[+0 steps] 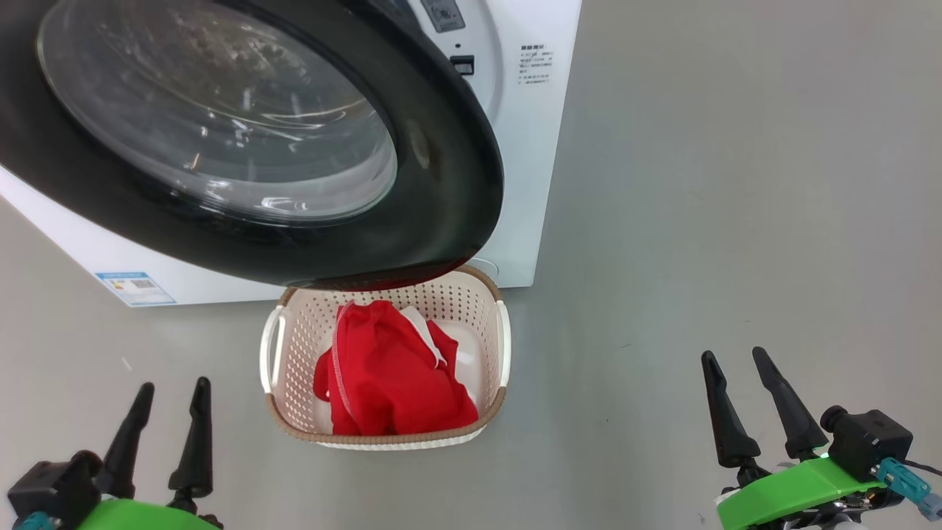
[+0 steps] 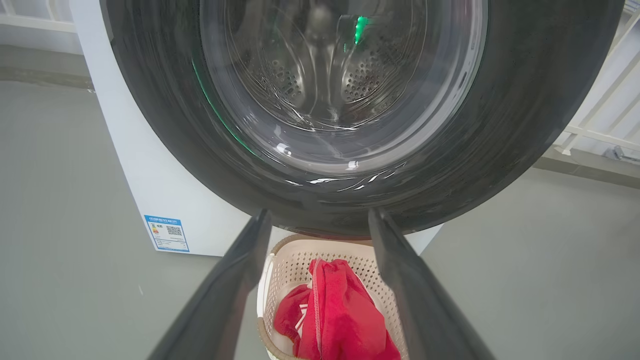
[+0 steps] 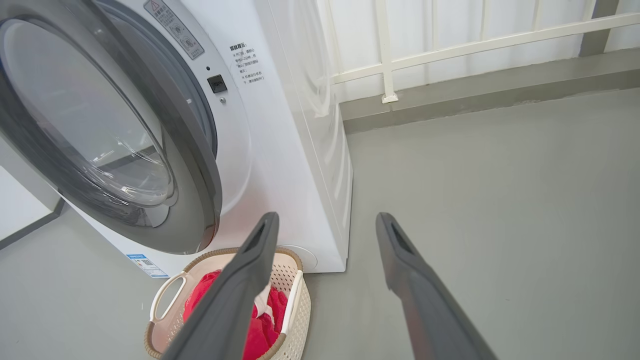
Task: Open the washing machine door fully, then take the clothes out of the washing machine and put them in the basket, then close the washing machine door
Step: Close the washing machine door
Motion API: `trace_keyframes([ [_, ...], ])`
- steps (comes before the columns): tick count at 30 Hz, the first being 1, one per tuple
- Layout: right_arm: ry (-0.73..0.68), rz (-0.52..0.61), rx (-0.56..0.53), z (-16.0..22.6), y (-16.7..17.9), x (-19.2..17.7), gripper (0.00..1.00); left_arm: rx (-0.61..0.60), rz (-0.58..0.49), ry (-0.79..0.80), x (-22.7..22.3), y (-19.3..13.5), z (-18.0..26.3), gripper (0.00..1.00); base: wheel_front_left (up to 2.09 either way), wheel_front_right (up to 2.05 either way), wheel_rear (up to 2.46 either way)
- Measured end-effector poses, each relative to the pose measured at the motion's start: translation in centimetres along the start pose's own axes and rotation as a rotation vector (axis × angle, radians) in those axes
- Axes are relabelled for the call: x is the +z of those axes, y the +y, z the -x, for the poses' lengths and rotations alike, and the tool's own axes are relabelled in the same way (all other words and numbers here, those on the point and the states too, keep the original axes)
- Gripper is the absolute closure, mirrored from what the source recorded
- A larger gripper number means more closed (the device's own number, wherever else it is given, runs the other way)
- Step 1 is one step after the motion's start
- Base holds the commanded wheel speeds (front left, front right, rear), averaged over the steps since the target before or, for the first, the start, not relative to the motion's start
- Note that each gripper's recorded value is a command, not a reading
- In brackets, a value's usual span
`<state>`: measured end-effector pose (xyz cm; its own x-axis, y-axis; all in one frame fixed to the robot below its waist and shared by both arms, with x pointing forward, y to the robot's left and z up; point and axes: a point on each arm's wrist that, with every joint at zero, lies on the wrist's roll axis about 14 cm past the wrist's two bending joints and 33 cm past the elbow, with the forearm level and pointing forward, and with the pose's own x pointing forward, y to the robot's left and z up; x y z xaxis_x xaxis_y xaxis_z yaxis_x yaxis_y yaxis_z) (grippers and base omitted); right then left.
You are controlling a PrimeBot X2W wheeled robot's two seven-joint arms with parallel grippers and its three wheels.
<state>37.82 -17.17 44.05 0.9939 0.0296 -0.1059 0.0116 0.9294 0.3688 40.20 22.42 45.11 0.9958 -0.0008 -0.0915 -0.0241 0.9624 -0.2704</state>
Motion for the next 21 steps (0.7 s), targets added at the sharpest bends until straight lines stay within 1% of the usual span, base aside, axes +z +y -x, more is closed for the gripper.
trace_keyframes([
  [4, 0.002, 0.000, -0.009, 0.5, -0.3, -0.1, 0.00, 0.010, -0.031, -0.019, 0.4, -0.1, 0.3, 0.00, 0.00, 0.00, 0.00],
  [12, 0.000, -0.001, -0.024, 1.0, -0.7, 0.0, 0.00, -0.012, -0.113, -0.008, 0.0, -0.8, 0.9, 0.00, 0.00, 0.00, 0.00],
  [21, 0.001, -0.003, -0.027, 1.4, -0.7, -0.1, 0.00, -0.013, -0.119, 0.007, -0.6, -1.1, 1.6, 0.00, 0.00, 0.00, 0.00],
])
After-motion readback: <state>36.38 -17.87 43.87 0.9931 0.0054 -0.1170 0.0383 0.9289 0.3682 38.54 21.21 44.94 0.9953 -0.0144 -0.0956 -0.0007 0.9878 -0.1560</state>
